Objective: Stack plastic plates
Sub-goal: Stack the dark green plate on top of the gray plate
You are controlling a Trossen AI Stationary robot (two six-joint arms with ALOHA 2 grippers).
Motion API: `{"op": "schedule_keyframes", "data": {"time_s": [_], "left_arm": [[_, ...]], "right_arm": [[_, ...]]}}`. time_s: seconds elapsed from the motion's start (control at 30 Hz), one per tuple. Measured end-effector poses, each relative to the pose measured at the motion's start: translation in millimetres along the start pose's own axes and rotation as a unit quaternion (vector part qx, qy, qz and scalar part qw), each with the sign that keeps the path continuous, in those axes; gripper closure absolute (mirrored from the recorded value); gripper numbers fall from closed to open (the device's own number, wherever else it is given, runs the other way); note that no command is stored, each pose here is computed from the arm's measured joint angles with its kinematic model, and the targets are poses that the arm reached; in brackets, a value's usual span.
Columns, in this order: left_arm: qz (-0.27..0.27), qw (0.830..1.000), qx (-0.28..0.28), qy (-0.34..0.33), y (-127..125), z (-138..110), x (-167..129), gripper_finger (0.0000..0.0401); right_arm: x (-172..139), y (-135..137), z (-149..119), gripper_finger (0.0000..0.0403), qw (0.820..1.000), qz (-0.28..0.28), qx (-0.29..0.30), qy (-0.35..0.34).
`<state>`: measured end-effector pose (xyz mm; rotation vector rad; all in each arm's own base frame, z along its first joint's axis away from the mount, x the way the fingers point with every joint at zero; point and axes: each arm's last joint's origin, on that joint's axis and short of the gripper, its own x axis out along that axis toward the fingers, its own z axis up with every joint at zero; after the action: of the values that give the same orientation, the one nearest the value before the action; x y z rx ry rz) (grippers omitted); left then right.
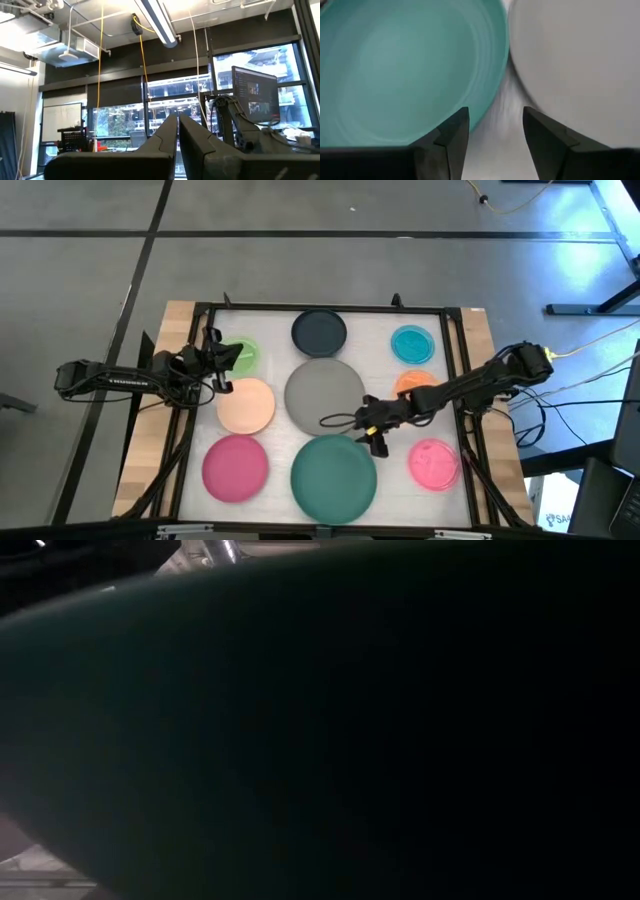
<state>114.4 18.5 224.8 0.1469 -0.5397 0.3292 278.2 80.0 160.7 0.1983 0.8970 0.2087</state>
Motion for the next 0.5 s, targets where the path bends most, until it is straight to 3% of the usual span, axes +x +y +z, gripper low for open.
{"op": "schedule_keyframes", "data": {"time_s": [0.23,0.5], "left_arm": [[0.023,1.000,0.000,0.004,1.3,-0.2,0.0,0.0390],[0.025,1.000,0.000,0.005,1.4,-0.3,0.0,0.0390]], "right_arm": [[12.6,-2.0,-6.4,0.0223,0.997,0.019,0.064,0.030],[22.4,-2.9,-9.8,0.0228,0.995,0.033,0.081,0.043]]}}
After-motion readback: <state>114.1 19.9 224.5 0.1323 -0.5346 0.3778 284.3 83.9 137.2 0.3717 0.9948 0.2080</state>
